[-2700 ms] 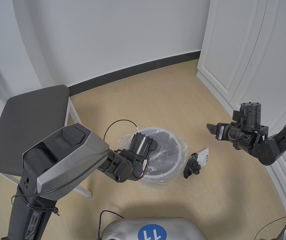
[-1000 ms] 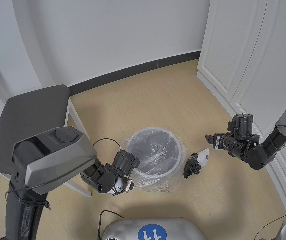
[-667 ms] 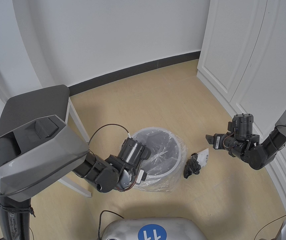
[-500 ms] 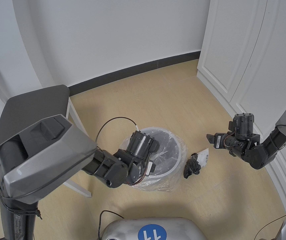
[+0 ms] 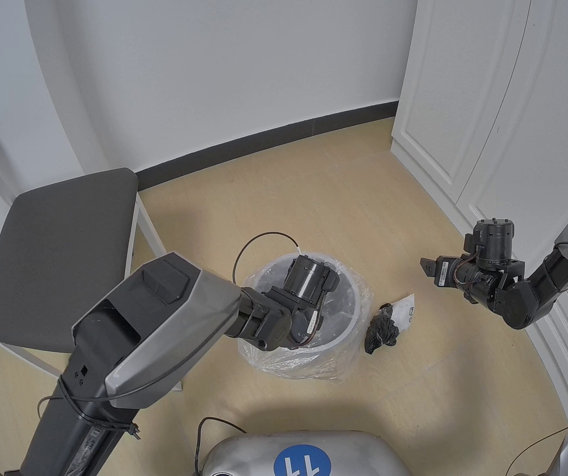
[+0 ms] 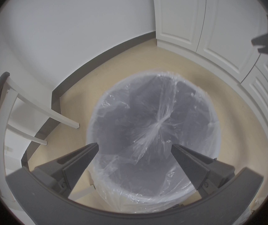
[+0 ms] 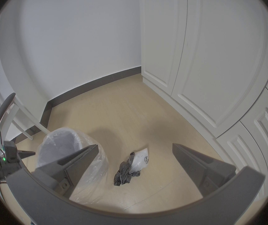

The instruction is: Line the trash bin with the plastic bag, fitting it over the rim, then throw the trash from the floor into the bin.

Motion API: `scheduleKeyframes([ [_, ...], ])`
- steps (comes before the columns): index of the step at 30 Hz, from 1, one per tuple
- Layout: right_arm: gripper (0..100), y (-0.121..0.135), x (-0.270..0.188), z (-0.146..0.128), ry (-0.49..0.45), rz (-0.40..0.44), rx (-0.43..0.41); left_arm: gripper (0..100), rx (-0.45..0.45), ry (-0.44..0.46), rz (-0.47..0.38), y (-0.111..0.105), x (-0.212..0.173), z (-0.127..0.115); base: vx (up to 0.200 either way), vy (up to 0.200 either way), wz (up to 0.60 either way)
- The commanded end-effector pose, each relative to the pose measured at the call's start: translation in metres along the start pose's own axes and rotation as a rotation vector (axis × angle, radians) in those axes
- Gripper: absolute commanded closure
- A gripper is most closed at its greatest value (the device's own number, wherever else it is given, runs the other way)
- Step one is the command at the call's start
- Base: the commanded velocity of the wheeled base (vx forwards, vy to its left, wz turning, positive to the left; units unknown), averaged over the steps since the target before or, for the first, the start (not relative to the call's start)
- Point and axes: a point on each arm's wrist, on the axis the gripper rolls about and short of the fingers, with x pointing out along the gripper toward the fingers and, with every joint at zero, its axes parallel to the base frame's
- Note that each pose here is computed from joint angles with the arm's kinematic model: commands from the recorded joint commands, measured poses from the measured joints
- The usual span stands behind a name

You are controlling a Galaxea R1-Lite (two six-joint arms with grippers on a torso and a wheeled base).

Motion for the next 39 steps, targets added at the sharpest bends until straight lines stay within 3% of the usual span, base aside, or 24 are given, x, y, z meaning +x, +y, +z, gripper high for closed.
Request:
scheduleKeyframes([
  [1,0,-0.005,0.0,0.005,-0.013,-0.01,0.009,0,0.029,0.036,0.006,-0.01,0.021,-0.016,0.0,0.0,0.0],
  [8,0,-0.005,-0.002,0.006,-0.018,-0.009,0.008,0,0.053,0.052,-0.009,-0.017,0.013,-0.023,0.0,0.0,0.0],
  [17,0,-0.004,-0.003,0.006,-0.017,-0.006,0.008,0,0.095,0.059,-0.064,-0.039,-0.028,-0.037,0.0,0.0,0.0],
  [22,0,-0.003,-0.004,0.004,-0.011,-0.003,0.003,0,0.096,0.047,-0.073,-0.043,-0.028,-0.043,0.0,0.0,0.0],
  [32,0,-0.004,0.003,-0.001,0.005,-0.009,0.004,0,0.047,0.014,-0.042,-0.025,-0.031,-0.025,0.0,0.0,0.0],
  [39,0,-0.012,0.03,-0.021,0.026,-0.01,0.012,0,-0.036,-0.026,-0.049,0.0,-0.077,-0.005,0.0,0.0,0.0],
])
